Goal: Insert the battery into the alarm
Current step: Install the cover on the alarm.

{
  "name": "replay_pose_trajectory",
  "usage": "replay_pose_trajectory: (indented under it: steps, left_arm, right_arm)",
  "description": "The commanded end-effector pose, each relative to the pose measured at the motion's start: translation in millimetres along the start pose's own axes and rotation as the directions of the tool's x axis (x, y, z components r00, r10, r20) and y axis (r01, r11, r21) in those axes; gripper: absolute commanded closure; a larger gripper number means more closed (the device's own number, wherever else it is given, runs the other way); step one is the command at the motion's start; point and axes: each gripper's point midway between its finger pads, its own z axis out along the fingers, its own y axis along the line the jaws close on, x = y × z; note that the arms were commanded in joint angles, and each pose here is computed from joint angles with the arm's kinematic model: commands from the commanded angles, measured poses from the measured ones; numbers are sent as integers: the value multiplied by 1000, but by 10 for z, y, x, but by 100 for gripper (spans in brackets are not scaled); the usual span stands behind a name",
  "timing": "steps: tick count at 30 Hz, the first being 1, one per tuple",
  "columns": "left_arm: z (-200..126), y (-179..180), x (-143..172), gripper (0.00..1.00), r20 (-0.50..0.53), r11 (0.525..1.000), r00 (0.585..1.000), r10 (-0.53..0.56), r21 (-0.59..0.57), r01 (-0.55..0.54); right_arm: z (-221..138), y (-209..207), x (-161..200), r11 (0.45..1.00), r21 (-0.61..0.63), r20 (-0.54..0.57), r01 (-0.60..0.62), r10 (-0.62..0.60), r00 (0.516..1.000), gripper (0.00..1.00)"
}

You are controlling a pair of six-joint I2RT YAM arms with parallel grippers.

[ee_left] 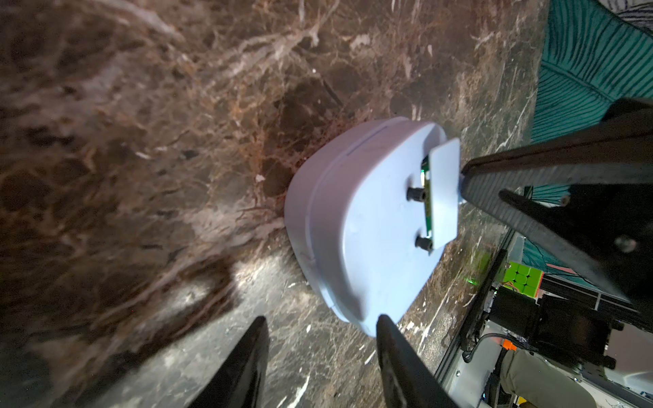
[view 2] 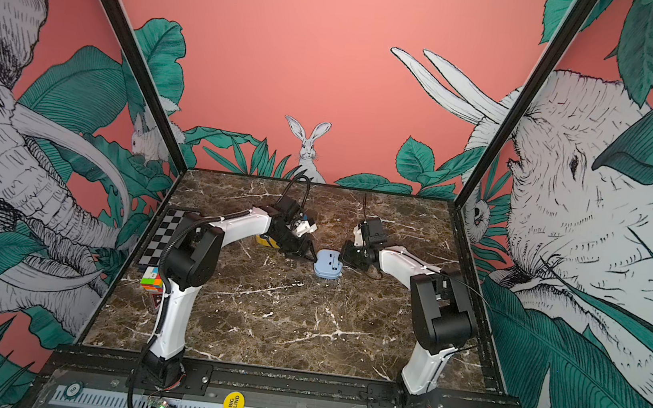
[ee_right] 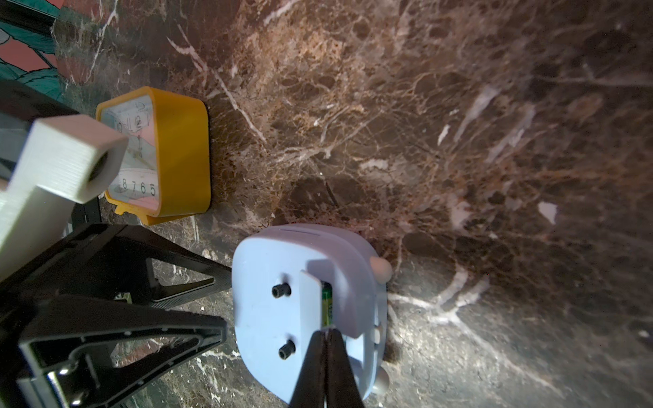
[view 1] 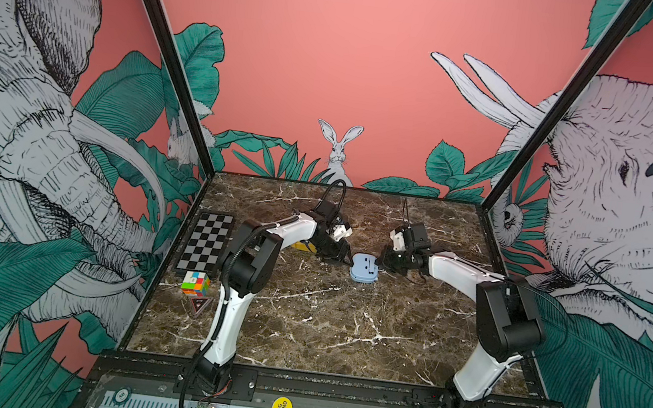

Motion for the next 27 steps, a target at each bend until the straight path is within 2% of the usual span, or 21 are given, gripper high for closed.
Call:
replay_pose_trajectory:
  steps: [1, 27]
  left_arm:
    - [-63, -116, -23, 49, -1, 999, 1000, 28, 21, -28]
    - [-28, -100, -12, 49, -13, 999, 1000, 19, 28, -18]
  right_arm:
    - [-5, -3, -18, 999, 22, 1, 26, -26, 1000, 100]
    - [41, 39, 23, 999, 25, -37, 39, -38, 999, 100]
